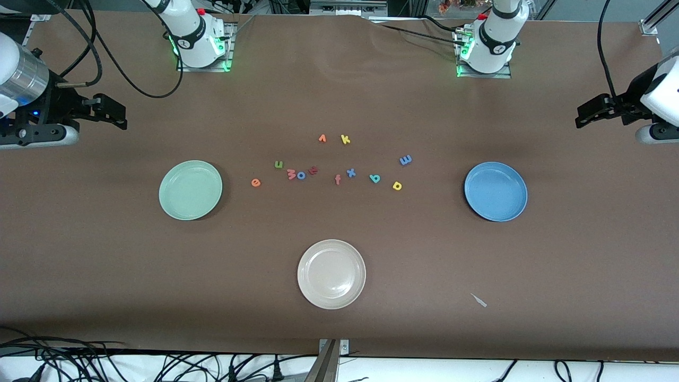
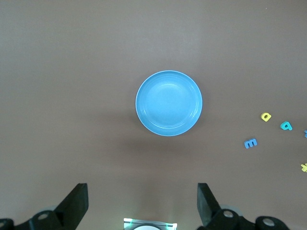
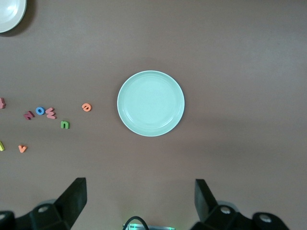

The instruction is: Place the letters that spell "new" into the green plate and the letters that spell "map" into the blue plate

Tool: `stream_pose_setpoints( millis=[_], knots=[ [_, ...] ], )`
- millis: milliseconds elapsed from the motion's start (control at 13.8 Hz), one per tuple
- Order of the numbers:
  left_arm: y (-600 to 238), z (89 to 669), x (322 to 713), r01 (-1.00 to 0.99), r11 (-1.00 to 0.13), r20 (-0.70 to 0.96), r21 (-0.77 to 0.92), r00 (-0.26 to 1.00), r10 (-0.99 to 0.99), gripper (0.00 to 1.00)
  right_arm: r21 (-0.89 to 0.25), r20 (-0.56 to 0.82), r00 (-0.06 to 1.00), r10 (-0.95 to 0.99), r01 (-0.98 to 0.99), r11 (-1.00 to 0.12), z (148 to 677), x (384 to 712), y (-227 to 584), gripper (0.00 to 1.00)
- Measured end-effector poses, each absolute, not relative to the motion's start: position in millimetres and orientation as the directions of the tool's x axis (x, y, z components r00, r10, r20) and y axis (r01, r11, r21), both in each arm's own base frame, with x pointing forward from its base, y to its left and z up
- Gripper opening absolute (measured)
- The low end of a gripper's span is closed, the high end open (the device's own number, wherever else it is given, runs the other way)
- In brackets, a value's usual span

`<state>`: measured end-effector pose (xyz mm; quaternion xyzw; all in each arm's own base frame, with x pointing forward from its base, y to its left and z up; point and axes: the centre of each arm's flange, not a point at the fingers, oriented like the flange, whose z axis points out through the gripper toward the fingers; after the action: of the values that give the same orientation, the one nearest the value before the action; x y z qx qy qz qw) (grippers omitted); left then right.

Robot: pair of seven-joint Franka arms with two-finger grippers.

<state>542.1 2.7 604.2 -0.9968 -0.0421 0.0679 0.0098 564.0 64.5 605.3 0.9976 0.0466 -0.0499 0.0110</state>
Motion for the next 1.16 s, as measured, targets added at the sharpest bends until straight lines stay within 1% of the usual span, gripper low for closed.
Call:
stream_pose_setpoints(
  millis=[1164],
  knots=[
    [2.7, 604.2, 542.1, 0.083, -0.996, -0.135, -0.025, 0.987, 0.085, 1.00, 0.017, -0.113, 0.988, 0.101, 0.103, -0.995, 600.8, 564.7, 70.2, 1.00]
  ],
)
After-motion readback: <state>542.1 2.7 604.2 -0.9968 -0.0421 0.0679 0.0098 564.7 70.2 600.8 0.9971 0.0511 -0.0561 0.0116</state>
